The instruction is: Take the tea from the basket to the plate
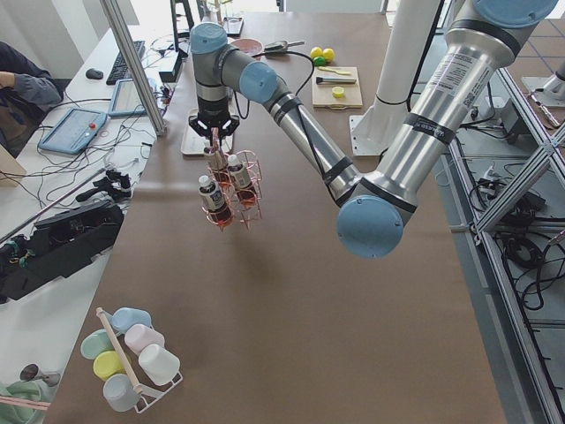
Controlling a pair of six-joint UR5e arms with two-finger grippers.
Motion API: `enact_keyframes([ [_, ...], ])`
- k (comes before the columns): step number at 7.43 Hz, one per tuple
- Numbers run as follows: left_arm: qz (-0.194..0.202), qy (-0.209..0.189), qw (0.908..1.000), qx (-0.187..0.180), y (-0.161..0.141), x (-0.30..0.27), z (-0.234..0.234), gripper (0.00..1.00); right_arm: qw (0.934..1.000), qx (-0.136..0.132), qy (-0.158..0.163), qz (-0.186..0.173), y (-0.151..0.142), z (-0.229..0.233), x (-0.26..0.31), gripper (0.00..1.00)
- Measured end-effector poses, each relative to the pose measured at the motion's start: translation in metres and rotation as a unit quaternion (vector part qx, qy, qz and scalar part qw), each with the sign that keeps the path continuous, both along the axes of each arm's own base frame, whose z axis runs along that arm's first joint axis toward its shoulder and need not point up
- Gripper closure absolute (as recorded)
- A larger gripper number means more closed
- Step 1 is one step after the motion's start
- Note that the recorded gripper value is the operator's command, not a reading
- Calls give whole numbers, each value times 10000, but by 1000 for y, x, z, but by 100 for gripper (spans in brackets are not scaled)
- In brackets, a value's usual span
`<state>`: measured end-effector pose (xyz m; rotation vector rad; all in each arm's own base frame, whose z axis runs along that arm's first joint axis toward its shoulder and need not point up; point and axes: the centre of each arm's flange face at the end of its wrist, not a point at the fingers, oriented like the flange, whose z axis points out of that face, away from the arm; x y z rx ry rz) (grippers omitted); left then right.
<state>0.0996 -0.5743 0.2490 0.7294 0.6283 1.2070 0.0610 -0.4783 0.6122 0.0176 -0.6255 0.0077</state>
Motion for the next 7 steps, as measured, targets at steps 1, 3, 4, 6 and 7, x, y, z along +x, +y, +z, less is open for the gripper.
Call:
enact_keyframes([
  [1, -83, 124, 9999, -58, 7, 21, -27, 100, 10000, 2, -13, -8, 0, 0, 0, 0],
  [3, -292, 337, 9987, -233, 36, 75, -81, 100, 10000, -3, -19, -22, 2, 1, 0, 0],
  [4, -342, 410, 9982, -278, 50, 103, -104, 100, 10000, -9, -25, -20, 3, 2, 0, 0],
  [6, -339, 502, 9980, -183, 76, 160, -148, 100, 9998, 69, -167, -16, 3, -8, -3, 0],
  [7, -313, 541, 9980, -81, 86, 178, -165, 100, 9986, 189, -491, -24, 0, -21, -8, 0],
])
